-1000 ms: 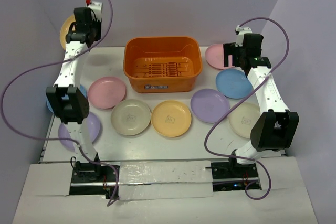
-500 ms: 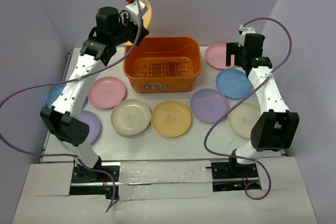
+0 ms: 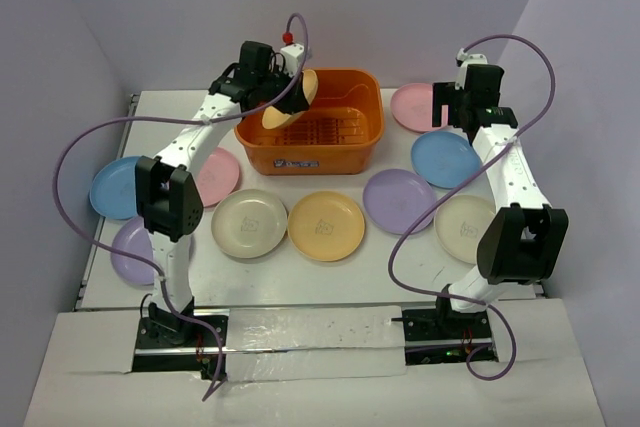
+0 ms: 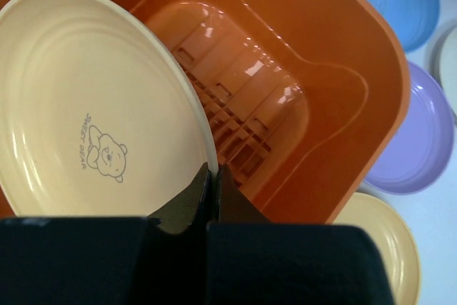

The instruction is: Place the plates into the plastic bin on the countertop

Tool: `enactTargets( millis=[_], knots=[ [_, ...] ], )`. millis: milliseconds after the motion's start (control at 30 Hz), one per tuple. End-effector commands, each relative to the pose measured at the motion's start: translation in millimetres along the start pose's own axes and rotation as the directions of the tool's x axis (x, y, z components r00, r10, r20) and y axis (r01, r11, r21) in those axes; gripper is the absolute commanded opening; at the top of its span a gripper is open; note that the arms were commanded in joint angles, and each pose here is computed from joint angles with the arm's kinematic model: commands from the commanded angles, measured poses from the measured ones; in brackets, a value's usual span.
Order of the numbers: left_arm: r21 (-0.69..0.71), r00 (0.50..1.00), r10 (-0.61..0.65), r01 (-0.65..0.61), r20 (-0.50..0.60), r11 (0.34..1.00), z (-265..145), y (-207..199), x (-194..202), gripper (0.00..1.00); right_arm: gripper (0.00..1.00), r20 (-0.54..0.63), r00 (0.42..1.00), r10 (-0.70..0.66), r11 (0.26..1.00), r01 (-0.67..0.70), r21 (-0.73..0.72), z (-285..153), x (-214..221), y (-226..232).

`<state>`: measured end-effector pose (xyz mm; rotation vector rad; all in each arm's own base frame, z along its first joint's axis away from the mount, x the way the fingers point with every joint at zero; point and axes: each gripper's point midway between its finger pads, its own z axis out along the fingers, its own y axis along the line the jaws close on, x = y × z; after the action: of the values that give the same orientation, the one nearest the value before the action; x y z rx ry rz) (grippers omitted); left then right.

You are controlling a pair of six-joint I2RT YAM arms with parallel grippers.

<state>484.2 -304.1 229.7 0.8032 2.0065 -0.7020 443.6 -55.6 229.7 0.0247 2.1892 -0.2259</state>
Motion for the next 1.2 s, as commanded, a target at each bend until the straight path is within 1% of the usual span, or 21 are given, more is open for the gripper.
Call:
enactTargets(
  millis=[0,133,433,500,667,700,800,867,900,933,967,1000,1100,1167],
  knots=[
    [0.056,0.995,0.018,-0.024,0.099,0.998,-6.4,-22.9,-37.0,0.00,1.00,0.041,0.999,0.010,0.999,-0.011,0.041,-1.9,-20.9,-13.2],
    [0.001,1.000,0.013,-0.013,0.006,1.000,14.4,-17.4,-4.7,0.00,1.00,0.033,0.999,0.007,0.999,-0.009,0.053,1.1,-20.6,-18.2],
    [-0.145,0.990,0.037,-0.056,-0.133,0.988,39.3,-4.3,41.6,0.00,1.00,0.038,0.999,0.023,0.998,-0.024,0.052,0.2,-23.4,-23.4],
    [-0.172,0.988,0.041,-0.066,-0.146,0.983,41.7,-2.5,46.3,0.00,1.00,0.038,0.999,0.025,0.998,-0.027,0.052,-0.6,-22.9,-23.6],
    [-0.255,0.983,0.030,-0.077,-0.181,0.964,48.8,9.9,60.2,0.06,1.00,0.045,0.998,0.034,0.998,-0.036,0.045,-4.8,-22.9,-23.1],
    [-0.277,0.982,0.028,-0.080,-0.184,0.958,49.0,13.1,60.4,0.11,1.00,0.048,0.998,0.034,0.998,-0.036,0.041,-6.0,-23.5,-22.3],
    [-0.315,0.977,0.032,-0.099,-0.210,0.944,51.4,19.1,65.4,0.33,1.00,0.050,0.998,0.034,0.999,-0.036,0.037,-7.3,-23.3,-21.6],
    [-0.313,0.975,0.040,-0.109,-0.219,0.943,51.7,18.4,65.3,0.59,1.00,0.050,0.998,0.033,0.999,-0.034,0.033,-7.5,-23.1,-21.0],
    [-0.312,0.975,0.047,-0.114,-0.217,0.943,51.0,17.7,63.4,0.62,1.00,0.050,0.998,0.033,0.999,-0.035,0.031,-7.4,-23.1,-20.8],
    [-0.311,0.976,0.056,-0.121,-0.211,0.943,49.7,17.2,59.2,0.70,1.00,0.052,0.998,0.035,0.999,-0.036,0.027,-7.8,-23.6,-20.4],
    [-0.310,0.977,0.066,-0.129,-0.205,0.942,48.7,16.5,54.8,0.75,1.00,0.057,0.998,0.036,0.999,-0.037,0.020,-8.8,-25.0,-19.3],
    [-0.311,0.979,0.076,-0.134,-0.190,0.941,46.5,15.9,46.5,0.77,1.00,0.059,0.998,0.039,0.999,-0.040,0.015,-9.2,-25.7,-18.5],
    [-0.298,0.988,0.122,-0.146,-0.099,0.943,34.1,6.2,4.9,0.80,1.00,0.060,0.997,0.045,0.999,-0.045,-0.010,-9.3,-26.3,-13.9],
    [-0.279,0.988,0.154,-0.149,-0.003,0.949,22.8,-3.6,-26.2,0.82,1.00,0.057,0.996,0.065,0.998,-0.064,-0.013,-6.3,-26.6,-13.3]
  ],
)
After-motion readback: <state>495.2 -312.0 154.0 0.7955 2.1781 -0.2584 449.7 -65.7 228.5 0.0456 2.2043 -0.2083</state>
